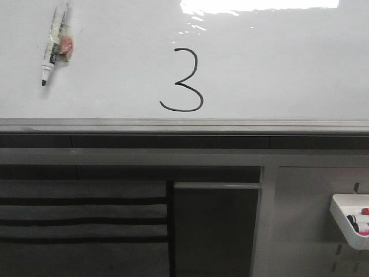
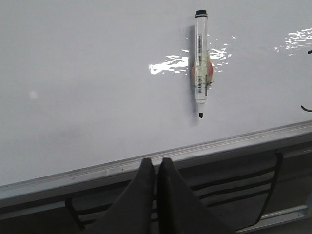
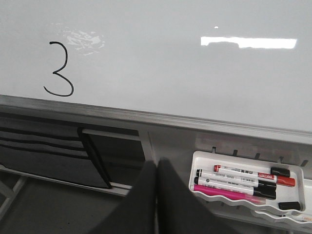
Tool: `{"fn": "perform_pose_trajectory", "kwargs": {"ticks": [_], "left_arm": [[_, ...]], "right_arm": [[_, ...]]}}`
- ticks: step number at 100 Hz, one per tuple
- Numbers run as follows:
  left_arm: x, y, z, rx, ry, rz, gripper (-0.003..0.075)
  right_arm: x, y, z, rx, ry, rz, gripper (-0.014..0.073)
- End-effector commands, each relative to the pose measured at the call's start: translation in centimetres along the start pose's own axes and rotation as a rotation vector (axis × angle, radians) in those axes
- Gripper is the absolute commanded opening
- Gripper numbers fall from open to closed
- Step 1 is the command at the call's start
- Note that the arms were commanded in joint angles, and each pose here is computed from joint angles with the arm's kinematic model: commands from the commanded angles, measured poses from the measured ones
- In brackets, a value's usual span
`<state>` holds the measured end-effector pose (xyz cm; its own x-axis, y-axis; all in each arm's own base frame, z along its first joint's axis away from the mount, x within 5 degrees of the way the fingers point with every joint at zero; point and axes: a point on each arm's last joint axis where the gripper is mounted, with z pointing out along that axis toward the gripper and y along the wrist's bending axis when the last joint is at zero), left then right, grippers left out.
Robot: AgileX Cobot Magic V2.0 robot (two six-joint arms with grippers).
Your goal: Write number 3 on whiteboard
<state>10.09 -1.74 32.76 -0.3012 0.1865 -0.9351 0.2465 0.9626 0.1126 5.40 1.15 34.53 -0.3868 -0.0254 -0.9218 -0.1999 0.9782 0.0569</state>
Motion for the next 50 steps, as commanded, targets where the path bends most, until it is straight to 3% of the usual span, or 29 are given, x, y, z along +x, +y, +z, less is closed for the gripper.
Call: {"fn": "perform_pose_trajectory", "kwargs": {"ticks": [1, 16, 29, 50], "left_arm": [[-1.2, 0.4, -0.2, -0.033, -0.083, -0.035, -0.0018], [-0.5, -0.6, -1.4, 0.013, -0.144, -0.014, -0.0018], [1.6, -1.1, -3.5, -0.028, -0.239, 0.042, -0.0018], [5.2, -1.3, -3.9, -0.109, -0.353, 0.02, -0.0018]], "right_arm": [[-1.3, 0.0, -0.3, 0.002, -0.082, -0.003, -0.0074], [-1.3, 0.0, -0.3, 0.002, -0.082, -0.003, -0.0074], [-1.3, 0.0, -0.3, 0.002, -0.082, -0.003, -0.0074], [-1.3, 0.0, -0.3, 0.002, -0.082, -0.003, -0.0074]]}}
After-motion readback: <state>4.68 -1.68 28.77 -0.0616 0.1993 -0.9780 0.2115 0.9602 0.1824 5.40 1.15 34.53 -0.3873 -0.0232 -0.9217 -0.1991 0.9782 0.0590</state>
